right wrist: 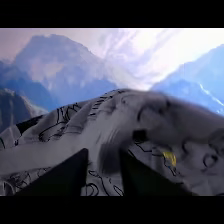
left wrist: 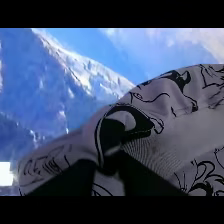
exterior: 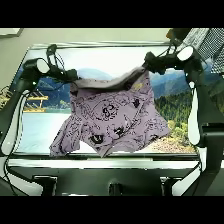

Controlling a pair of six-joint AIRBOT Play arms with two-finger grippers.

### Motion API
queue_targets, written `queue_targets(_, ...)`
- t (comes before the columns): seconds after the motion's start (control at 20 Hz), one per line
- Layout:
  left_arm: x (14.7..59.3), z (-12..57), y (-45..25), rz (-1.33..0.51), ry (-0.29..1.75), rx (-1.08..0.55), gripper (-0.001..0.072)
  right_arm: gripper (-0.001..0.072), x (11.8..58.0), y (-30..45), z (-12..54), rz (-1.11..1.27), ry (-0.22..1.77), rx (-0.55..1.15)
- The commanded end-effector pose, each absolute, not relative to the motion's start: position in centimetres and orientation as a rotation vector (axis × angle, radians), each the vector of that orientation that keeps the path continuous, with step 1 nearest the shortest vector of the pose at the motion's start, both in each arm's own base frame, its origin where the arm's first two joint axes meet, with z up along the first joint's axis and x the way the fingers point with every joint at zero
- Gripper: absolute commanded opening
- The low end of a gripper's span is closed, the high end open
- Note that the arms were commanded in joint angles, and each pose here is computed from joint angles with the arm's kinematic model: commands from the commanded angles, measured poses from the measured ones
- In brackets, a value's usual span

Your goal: Fold the clothes and pants, and hang the long-sleeved shirts on hangers.

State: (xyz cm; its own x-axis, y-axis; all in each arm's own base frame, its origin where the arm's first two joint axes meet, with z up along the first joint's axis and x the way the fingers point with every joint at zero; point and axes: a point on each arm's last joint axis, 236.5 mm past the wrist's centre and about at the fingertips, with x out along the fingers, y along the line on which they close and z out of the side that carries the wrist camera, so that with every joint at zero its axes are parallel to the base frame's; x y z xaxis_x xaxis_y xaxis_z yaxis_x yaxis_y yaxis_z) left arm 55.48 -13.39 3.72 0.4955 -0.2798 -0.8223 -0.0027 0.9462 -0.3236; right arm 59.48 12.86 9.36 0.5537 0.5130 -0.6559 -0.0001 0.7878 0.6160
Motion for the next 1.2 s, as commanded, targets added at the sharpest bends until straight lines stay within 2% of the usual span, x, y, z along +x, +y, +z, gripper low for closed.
queue_targets(0.0,53.9,2.2,-12.7,-0.154,1.145,-0.338,0.0645,0.0465,56.0,10.2,6.9,0.302,1.119,0.513)
queue_targets(0.05,52.9,3.3,-11.6,-0.138,1.165,-0.351,0.0682,0.0466,53.9,8.5,7.8,0.311,1.165,0.456)
queue_targets(0.15,50.1,5.8,-9.7,-0.119,1.213,-0.354,0.0682,0.0496,49.2,4.2,9.2,0.268,1.272,0.390)
queue_targets(0.3,43.8,6.7,-9.3,-0.093,1.280,-0.402,0.0682,0.0496,43.3,0.7,10.3,0.160,1.289,0.491)
queue_targets(0.4,38.7,5.0,-11.2,-0.124,1.309,-0.502,0.0682,0.0512,37.9,1.5,8.4,0.128,1.333,0.532)
queue_targets(0.5,33.1,2.6,-13.8,-0.149,1.317,-0.677,0.0682,0.0634,32.2,4.5,5.5,0.117,1.389,0.652)
queue_targets(0.6,28.2,0.8,-16.2,-0.188,1.331,-0.818,0.0682,0.0646,27.2,6.5,2.0,0.068,1.418,0.731)
queue_targets(0.65,26.3,0.0,-17.1,-0.204,1.337,-0.858,0.0682,0.0677,25.2,7.2,0.3,0.038,1.417,0.761)
queue_targets(0.7,24.6,-0.7,-17.7,-0.219,1.342,-0.881,0.0682,0.0676,23.7,7.8,-1.2,0.005,1.413,0.794)
queue_targets(0.9,21.0,-3.2,-18.9,-0.194,1.416,-0.904,0.0682,0.0675,21.2,10.5,-5.6,-0.034,1.393,0.928)
queue_targets(1.15,22.2,-4.5,-19.6,-0.168,1.398,-0.929,0.0682,0.0671,25.1,11.9,-8.6,-0.077,1.287,0.979)
